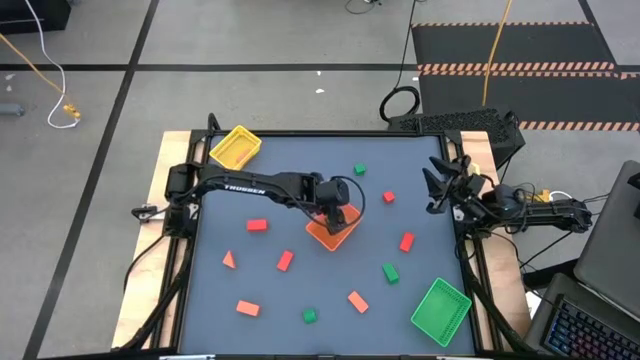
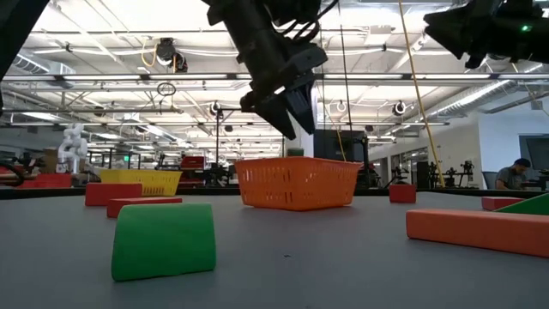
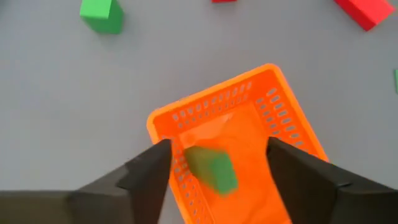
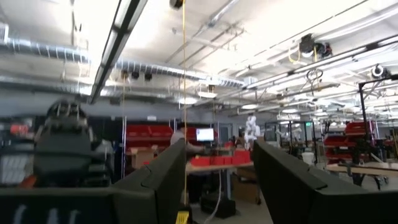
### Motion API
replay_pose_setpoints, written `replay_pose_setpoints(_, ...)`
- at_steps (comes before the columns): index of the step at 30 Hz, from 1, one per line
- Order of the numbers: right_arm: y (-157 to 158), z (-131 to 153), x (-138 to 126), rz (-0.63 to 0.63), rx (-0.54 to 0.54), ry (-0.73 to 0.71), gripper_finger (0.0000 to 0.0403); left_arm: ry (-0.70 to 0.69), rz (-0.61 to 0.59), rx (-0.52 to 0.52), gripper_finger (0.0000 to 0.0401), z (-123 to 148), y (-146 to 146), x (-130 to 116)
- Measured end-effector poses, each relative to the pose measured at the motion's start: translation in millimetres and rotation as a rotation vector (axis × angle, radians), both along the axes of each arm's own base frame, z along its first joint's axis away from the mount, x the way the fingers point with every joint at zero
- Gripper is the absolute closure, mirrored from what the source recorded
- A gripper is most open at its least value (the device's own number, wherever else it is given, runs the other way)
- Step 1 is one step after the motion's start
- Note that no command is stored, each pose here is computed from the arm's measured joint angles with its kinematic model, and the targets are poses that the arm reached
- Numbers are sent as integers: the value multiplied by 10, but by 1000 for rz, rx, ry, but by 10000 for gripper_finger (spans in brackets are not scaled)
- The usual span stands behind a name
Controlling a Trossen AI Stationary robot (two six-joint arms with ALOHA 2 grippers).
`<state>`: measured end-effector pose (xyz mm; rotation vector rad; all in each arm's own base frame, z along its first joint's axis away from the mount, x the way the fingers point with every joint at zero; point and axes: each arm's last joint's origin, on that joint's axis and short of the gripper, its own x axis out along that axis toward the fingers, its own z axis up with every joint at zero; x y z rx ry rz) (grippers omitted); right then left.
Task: Sort & place blocks by color
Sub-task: Put the green block into the orange bin
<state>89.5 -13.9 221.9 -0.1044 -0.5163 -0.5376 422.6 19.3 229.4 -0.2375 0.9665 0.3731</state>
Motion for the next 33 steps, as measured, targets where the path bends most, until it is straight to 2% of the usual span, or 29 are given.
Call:
replay_pose_setpoints(3, 0, 3, -2, 12, 17, -16, 220, -31, -33, 22, 98, 84, 0, -10)
replay_pose_setpoints(7, -1, -60, 41, 25, 48, 48, 220, -171, -66, 90, 83, 423, 42, -57)
replay_pose_setpoints(11, -19, -180, 116, -24, 99, 187, 220, -341, -84, 191, 92, 886, 128, -191)
replay_pose_setpoints(13, -22, -290, 172, -29, 129, 307, 220, -426, -88, 234, 102, 1108, 184, -275)
replay_pose_setpoints(17, -23, -192, 258, -13, 187, 369, 220, -570, -86, 296, 121, 1306, 286, -447)
replay_pose_setpoints(20, -24, -167, 357, -5, 234, 432, 220, -650, -99, 298, 133, 1171, 364, -533)
replay_pose_setpoints(27, -55, -168, 661, -30, 331, 596, 220, -804, -78, 240, 150, 559, 671, -881)
replay_pose_setpoints(33, -144, 83, 1068, -85, 332, 712, 220, -942, -38, 201, 151, 486, 1038, -1367)
